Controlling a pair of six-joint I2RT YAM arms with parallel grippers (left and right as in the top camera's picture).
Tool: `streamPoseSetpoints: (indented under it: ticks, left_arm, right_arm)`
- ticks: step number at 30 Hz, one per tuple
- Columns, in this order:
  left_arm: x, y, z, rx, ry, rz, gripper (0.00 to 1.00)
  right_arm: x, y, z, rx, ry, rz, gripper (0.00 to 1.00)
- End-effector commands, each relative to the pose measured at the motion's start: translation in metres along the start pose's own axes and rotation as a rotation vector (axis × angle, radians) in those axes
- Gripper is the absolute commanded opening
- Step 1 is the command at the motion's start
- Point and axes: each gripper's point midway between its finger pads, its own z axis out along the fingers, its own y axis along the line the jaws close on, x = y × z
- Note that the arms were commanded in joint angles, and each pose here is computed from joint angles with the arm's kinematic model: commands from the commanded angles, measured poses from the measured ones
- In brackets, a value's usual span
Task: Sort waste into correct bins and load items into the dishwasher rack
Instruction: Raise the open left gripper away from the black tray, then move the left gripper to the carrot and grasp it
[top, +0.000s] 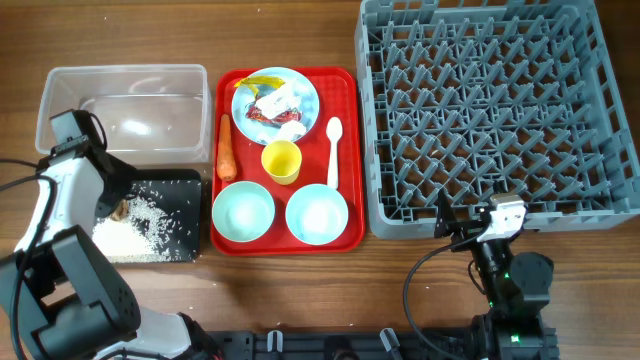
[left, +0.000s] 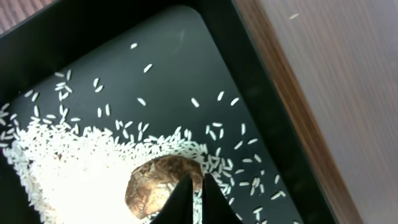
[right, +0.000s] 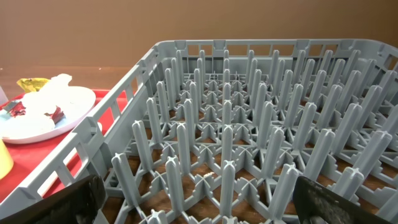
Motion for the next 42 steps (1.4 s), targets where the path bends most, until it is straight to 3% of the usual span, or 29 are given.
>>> streamPoseSetpoints:
  ticks: [1,15,18,20,23,28,34,42]
  left_arm:
    - [0.0,0.01,0.003,-0.035,0.013,-0.012,0.06]
    - [0.034,0.047,-0.002,-0.164,0.17,-0.014,0.04]
    - [0.03,0.046,-0.012,-0.15,0.149,-0.02,0.04]
    - [0.018,0.042,-0.026,-0.115,0.1,-0.033,0.11]
    - [-0.003,0.028,-0.061,-0.025,0.011,-0.038,0.32]
    - [-0.002,-0.037,-0.143,0.261,-0.131,0.253,0.54]
    - [0.06,-0.099,-0.191,0.437,-0.158,0.485,0.55]
    - [0.143,-0.143,-0.175,0.435,-0.039,0.725,0.55]
  right_arm:
    - [-0.001,-0.002,0.0,0.01,-0.007,-0.006,1.0]
    - [-0.001,-0.002,0.0,0.01,-0.007,-0.006,1.0]
    - [-0.001,-0.002,0.0,0.01,-0.007,-0.006,1.0]
    - [-0.001,-0.002,0.0,0.01,-0.007,-0.005,1.0]
    - [-0.001,-0.002,0.0,0.01,-0.007,-0.006,1.0]
    - [-0.001,-0.002,0.0,0.01,-0.007,-0.006,1.0]
    - [-0.001,-0.002,0.0,0.01,-0.007,-0.006,1.0]
    - [-0.001,-0.002,0.0,0.01,-0.007,-0.006,1.0]
